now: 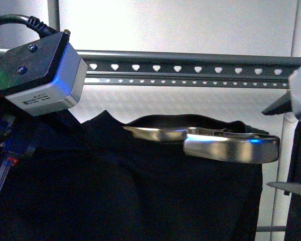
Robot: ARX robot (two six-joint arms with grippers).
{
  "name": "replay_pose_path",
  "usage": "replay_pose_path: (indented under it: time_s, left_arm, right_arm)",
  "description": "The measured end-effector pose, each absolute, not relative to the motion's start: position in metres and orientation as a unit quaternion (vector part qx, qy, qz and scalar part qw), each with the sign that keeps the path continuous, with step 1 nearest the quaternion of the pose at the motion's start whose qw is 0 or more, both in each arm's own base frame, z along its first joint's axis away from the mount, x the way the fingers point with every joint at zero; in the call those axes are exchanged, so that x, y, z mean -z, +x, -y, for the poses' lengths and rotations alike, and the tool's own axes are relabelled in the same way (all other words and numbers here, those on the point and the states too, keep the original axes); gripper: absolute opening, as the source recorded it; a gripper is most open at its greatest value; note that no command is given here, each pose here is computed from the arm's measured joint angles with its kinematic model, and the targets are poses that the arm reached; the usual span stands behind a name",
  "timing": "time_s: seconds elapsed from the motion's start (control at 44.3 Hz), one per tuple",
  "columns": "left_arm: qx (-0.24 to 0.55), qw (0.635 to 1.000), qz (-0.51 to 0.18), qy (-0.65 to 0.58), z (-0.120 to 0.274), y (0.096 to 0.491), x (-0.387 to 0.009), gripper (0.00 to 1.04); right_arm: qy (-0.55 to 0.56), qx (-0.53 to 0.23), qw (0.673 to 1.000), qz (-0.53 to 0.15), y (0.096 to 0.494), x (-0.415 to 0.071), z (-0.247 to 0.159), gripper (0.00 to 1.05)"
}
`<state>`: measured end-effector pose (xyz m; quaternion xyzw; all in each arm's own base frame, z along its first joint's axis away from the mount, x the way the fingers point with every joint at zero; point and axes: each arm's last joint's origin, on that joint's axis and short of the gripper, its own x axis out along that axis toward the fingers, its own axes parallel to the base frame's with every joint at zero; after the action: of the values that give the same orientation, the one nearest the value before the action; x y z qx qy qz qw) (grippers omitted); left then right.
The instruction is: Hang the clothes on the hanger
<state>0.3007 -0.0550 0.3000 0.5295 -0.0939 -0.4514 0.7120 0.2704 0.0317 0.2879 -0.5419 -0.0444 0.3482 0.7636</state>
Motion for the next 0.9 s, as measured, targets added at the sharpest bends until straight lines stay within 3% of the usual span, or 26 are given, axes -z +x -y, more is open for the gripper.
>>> replay_pose_path:
  time_s: [0.451, 0.7, 0.903]
  left_arm:
    - [0.451, 0.710, 0.096, 0.532, 0.055, 0.301, -0.300, 0.04]
    - [0.451, 0.709, 0.096, 0.534, 0.055, 0.301, -0.300, 0.04]
    - [0.451, 0.709, 0.096, 0.534, 0.055, 0.301, -0.300, 0.04]
  right_arm:
    - [-0.525, -0.337, 0.781, 0.013, 0.351, -0.277, -0.053, 0.97]
    - [-0.515, -0.327, 0.792, 0.017, 0.367, -0.272, -0.058, 0.68]
    - [-0.498, -0.325, 0.804, 0.024, 0.368, -0.273, -0.057, 0.38]
